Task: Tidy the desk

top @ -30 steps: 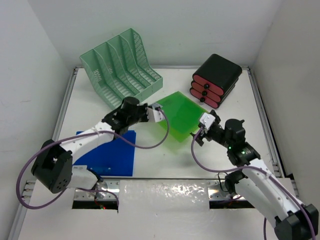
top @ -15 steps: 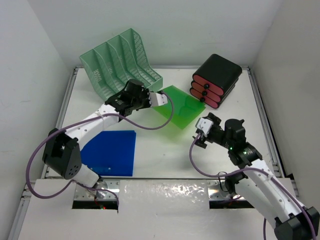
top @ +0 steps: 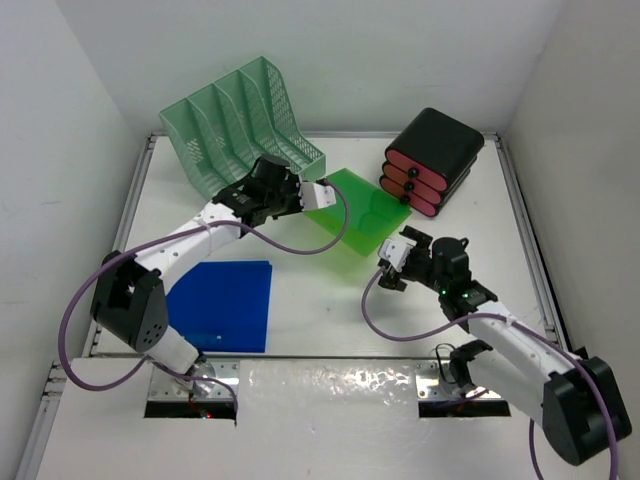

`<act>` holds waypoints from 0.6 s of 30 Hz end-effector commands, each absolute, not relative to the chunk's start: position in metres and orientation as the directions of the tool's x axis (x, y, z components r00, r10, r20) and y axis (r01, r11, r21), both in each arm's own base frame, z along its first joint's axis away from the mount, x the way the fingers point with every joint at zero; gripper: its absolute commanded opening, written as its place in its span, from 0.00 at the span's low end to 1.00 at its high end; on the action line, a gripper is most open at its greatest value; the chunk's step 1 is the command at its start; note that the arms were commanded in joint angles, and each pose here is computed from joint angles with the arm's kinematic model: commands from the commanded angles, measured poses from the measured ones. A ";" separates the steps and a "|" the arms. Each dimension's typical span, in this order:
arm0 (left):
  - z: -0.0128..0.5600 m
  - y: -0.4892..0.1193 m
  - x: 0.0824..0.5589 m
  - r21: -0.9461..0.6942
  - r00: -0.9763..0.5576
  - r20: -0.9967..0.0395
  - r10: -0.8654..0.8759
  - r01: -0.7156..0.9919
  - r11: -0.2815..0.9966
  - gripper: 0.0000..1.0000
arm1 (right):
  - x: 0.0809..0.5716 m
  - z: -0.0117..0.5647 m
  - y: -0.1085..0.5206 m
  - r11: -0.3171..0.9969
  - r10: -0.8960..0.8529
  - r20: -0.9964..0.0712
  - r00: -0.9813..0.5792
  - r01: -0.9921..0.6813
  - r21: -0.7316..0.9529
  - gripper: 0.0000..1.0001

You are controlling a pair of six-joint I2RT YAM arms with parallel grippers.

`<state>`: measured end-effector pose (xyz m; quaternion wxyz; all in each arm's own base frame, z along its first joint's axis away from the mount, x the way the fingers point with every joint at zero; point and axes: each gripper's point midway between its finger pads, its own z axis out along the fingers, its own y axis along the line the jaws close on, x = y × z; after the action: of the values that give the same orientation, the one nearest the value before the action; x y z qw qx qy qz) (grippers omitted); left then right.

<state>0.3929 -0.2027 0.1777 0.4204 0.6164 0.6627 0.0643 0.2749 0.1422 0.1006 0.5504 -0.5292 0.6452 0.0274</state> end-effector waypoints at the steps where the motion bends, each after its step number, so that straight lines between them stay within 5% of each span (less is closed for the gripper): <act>1: 0.205 -0.207 0.401 0.628 0.132 -0.523 0.842 0.728 0.276 0.00 | 0.303 0.142 0.147 0.453 -0.640 -0.703 0.311 -0.585 -0.672 0.99; 13: 0.205 -0.209 0.400 0.621 0.140 -0.528 0.838 0.736 0.269 0.00 | 0.343 0.139 0.175 0.433 -0.575 -0.742 0.345 -0.640 -0.634 0.99; 18: 0.205 -0.211 0.400 0.613 0.136 -0.535 0.833 0.742 0.272 0.00 | 0.350 0.153 0.192 0.462 -0.477 -0.792 0.381 -0.658 -0.595 0.91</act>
<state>0.3915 -0.2013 0.1766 0.4157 0.6178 0.6645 0.0622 0.3357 0.1683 0.1025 0.5869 -0.5310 0.6102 0.0362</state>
